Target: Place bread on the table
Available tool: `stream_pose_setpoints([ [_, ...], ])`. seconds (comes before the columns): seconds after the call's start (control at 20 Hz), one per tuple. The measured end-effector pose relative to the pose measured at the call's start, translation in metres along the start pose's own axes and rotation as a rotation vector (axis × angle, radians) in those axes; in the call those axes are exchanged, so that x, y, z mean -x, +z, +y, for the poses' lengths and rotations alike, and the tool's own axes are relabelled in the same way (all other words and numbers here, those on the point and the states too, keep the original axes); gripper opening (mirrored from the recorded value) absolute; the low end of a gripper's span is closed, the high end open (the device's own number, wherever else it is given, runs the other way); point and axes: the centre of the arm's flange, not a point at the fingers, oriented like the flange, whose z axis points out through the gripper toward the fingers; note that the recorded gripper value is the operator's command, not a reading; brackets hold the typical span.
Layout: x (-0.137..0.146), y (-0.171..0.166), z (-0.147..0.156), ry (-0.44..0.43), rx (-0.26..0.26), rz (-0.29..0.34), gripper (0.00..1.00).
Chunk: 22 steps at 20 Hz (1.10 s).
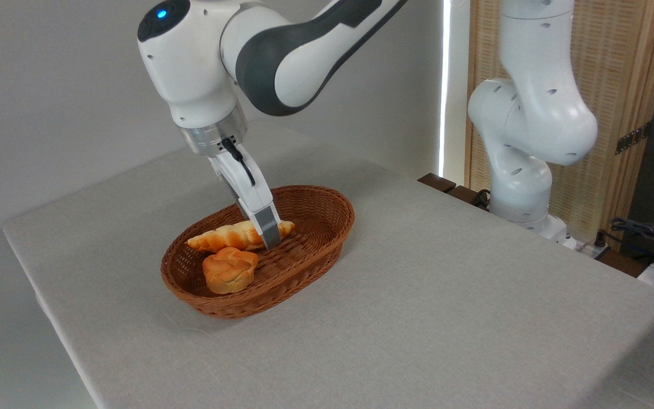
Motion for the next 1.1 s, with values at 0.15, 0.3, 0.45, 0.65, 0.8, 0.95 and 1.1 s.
stream_pose_setpoints([
  [0.15, -0.006, 0.01, 0.004, 0.011, 0.005, -0.006, 1.0],
  [0.3, -0.012, 0.02, 0.007, 0.023, 0.015, -0.021, 0.94],
  [0.45, -0.017, 0.029, 0.005, 0.026, 0.016, -0.024, 0.59],
  [0.65, -0.02, 0.034, 0.001, 0.025, 0.007, -0.016, 0.36],
  [0.8, -0.021, 0.034, 0.001, 0.025, 0.007, -0.016, 0.36],
  [0.95, -0.021, 0.034, 0.001, 0.025, 0.007, -0.016, 0.36],
  [1.1, -0.022, 0.035, 0.003, 0.028, 0.007, -0.017, 0.36],
])
